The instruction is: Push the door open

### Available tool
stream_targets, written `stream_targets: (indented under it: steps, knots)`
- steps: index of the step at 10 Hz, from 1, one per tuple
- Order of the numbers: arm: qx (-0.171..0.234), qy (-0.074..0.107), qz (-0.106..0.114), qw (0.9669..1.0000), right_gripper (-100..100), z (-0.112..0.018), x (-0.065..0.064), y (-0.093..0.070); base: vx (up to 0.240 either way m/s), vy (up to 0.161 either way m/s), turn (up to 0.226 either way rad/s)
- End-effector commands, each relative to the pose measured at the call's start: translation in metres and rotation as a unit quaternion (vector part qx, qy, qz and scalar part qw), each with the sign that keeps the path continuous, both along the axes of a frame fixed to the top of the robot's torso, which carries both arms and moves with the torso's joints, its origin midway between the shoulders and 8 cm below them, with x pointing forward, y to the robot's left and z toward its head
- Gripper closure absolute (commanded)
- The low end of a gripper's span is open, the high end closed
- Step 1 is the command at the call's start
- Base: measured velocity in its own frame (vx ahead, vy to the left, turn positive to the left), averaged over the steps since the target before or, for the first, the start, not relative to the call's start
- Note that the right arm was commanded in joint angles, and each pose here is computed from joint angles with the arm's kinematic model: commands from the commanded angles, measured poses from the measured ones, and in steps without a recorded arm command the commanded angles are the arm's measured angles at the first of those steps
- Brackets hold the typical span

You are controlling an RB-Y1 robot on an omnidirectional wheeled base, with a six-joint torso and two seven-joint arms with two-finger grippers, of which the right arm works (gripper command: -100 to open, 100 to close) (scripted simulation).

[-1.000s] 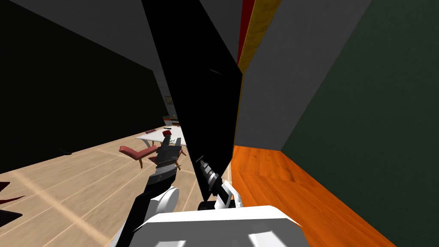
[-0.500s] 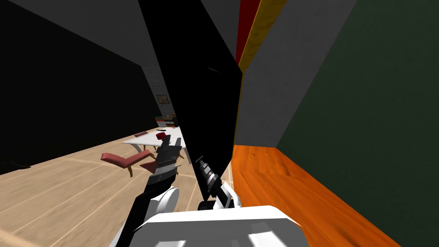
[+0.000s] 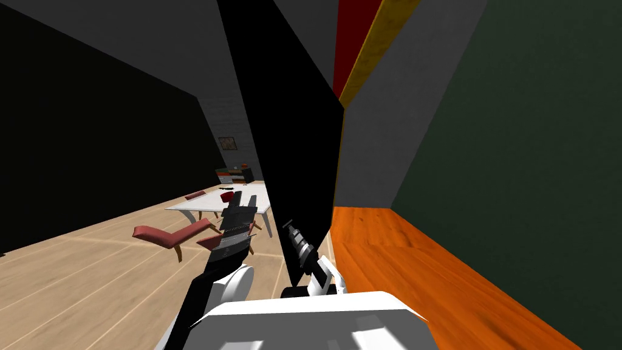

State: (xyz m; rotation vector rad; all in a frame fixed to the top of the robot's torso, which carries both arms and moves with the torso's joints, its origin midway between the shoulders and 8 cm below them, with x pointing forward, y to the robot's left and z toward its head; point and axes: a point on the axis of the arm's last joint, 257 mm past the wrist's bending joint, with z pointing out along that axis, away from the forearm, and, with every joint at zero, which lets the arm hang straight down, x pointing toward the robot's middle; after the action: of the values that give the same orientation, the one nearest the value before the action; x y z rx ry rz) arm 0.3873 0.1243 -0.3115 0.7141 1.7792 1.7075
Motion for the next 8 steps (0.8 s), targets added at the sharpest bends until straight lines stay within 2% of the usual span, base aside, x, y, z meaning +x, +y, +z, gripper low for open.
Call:
stream_targets:
  steps: [1,4,7,8]
  knots:
    - [-0.008,0.001,-0.015,0.9999,100,-0.005,0.010,-0.015,0.068,0.223,-0.093]
    - [-0.003,0.001,-0.034,0.9994,100,-0.001,0.025,-0.025,0.057,0.207,-0.072]
    - [0.016,0.002,-0.053,0.9985,100,0.011,0.038,-0.024,0.064,0.176,-0.069]
    - [0.010,0.002,-0.047,0.9988,100,0.008,0.034,-0.024,0.037,0.082,-0.026]
